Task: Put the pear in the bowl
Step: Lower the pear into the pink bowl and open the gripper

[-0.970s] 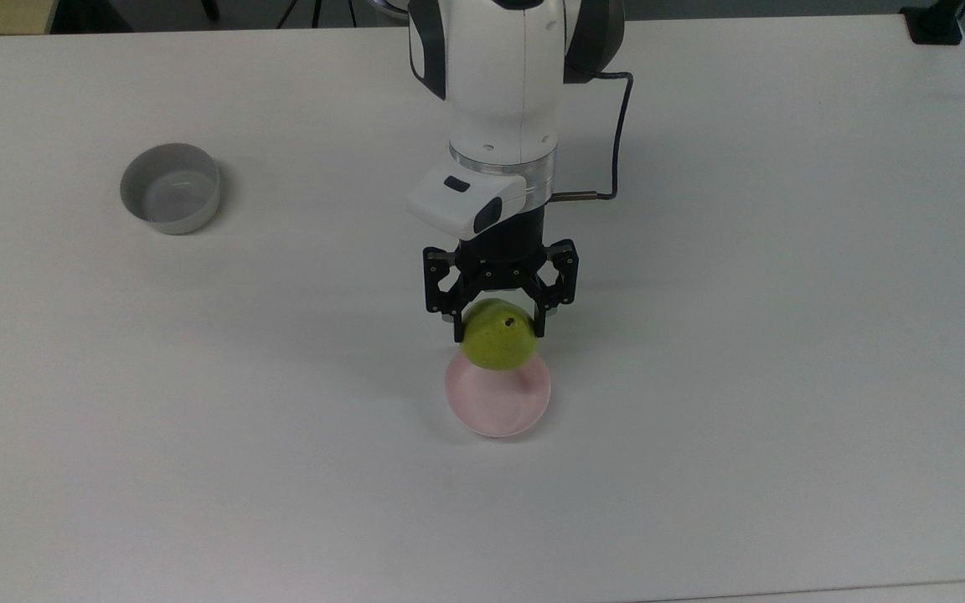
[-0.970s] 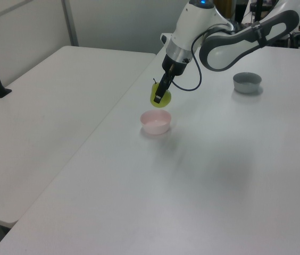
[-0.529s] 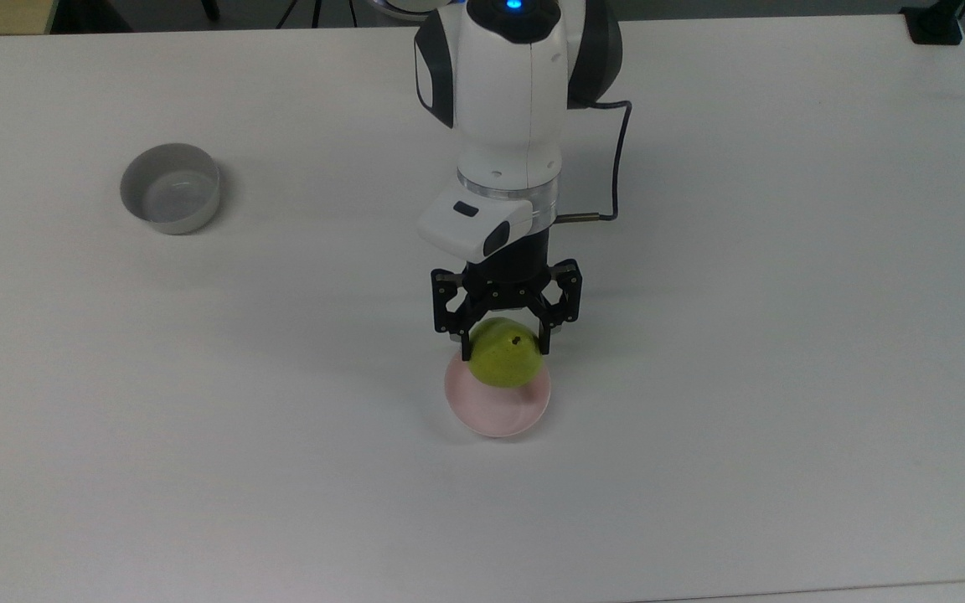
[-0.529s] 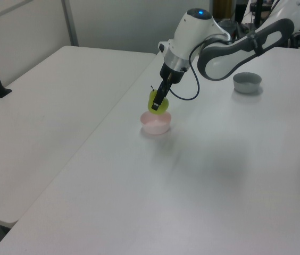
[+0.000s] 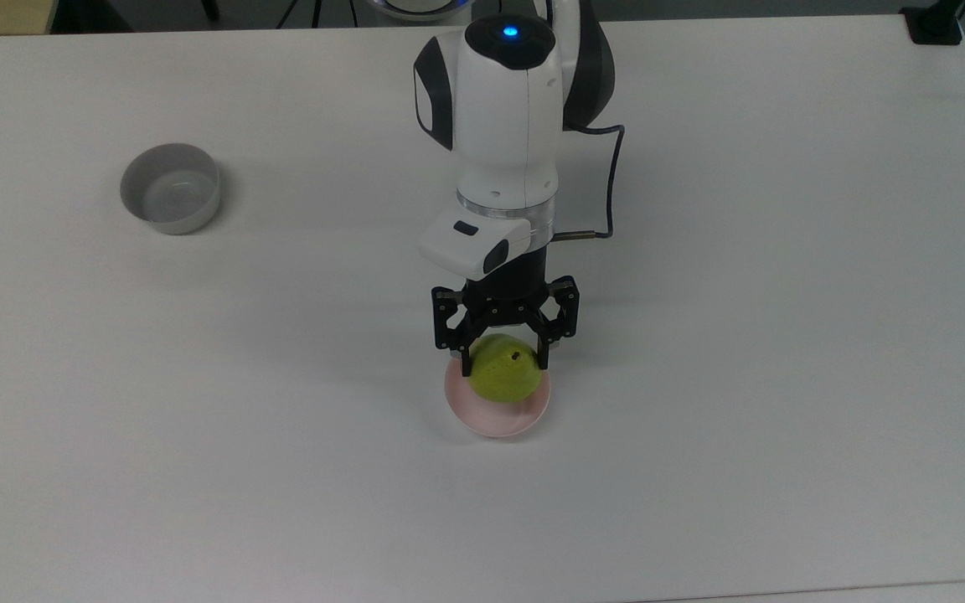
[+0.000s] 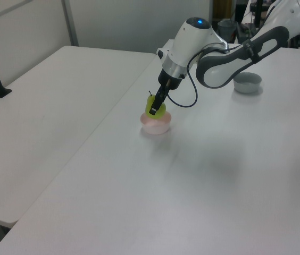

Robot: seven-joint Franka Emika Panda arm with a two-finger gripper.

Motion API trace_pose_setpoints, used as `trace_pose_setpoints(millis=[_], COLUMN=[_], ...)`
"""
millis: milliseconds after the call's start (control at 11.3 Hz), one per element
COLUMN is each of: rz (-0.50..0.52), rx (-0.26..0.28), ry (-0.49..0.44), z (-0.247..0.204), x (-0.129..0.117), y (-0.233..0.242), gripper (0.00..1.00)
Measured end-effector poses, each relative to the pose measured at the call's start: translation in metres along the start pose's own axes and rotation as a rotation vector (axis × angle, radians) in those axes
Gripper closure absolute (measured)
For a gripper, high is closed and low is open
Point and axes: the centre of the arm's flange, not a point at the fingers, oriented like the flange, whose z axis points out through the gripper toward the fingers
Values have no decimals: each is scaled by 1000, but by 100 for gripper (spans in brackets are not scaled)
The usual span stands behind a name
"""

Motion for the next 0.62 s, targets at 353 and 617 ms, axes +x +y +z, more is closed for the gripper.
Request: trace_pose_setpoints(millis=[353, 617], rz=[2, 2], rx=[-3, -4], ry=[-12, -15], z=[8, 10], x=[-3, -4], y=[2, 3], gripper=[16, 16])
